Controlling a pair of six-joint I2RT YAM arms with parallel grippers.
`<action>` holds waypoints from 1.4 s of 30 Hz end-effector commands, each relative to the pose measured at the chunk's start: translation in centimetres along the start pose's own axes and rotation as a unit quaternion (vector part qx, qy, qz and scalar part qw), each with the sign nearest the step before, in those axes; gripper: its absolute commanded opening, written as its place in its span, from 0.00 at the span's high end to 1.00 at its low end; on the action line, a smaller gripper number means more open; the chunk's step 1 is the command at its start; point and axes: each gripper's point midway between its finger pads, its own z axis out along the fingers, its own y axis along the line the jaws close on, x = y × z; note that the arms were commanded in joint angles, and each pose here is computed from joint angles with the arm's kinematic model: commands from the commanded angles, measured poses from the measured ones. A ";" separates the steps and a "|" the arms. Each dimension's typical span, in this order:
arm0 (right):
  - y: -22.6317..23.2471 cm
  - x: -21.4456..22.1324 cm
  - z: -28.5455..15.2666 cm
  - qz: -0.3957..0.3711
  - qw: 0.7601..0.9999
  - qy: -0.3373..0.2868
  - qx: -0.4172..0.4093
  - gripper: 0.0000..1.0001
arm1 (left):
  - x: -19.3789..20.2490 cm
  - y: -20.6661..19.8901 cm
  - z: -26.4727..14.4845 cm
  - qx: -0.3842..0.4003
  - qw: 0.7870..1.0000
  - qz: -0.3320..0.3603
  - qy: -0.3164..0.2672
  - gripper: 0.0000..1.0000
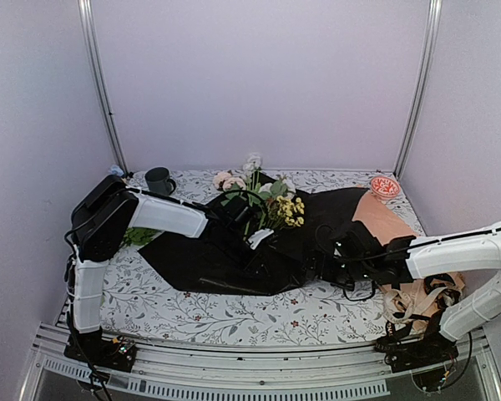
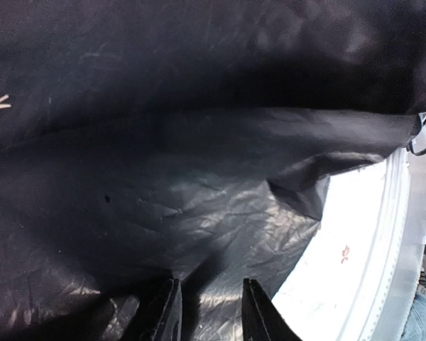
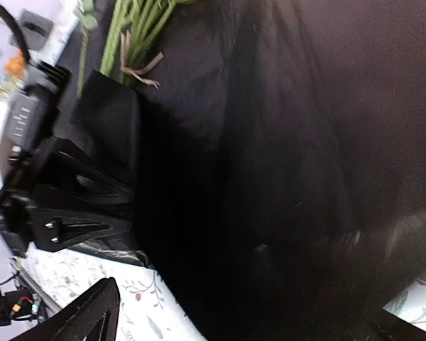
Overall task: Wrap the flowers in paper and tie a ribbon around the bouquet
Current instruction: Pick up the one-fourth-folded wrapping paper from the center of the board, then fold the one-fourth-folded wrapping paper at the center of the board.
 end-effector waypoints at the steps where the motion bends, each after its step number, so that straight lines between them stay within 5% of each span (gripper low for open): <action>1: 1.7 -3.2 -2.0 0.018 0.992 -0.085 -0.093 0.01 | 1.5 0.7 0.7 0.001 1.000 -0.016 0.018 0.70; 8: 3.3 -2.8 -0.8 -0.025 0.987 -0.066 -0.141 0.02 | 1.5 0.8 0.7 0.004 1.000 -0.016 0.018 0.70; 13: 3.6 -2.4 -0.2 -0.037 0.988 -0.053 -0.142 0.14 | 1.5 0.8 0.6 0.004 1.000 -0.016 0.018 0.70; 27: -0.2 -2.6 1.0 -0.036 0.999 -0.036 0.000 0.92 | 1.2 0.6 0.4 -0.013 1.000 -0.005 0.014 0.72; 42: -0.3 -2.4 -0.6 -0.128 0.982 -0.012 0.140 1.00 | 0.5 1.2 0.6 -0.037 0.999 0.009 0.037 0.72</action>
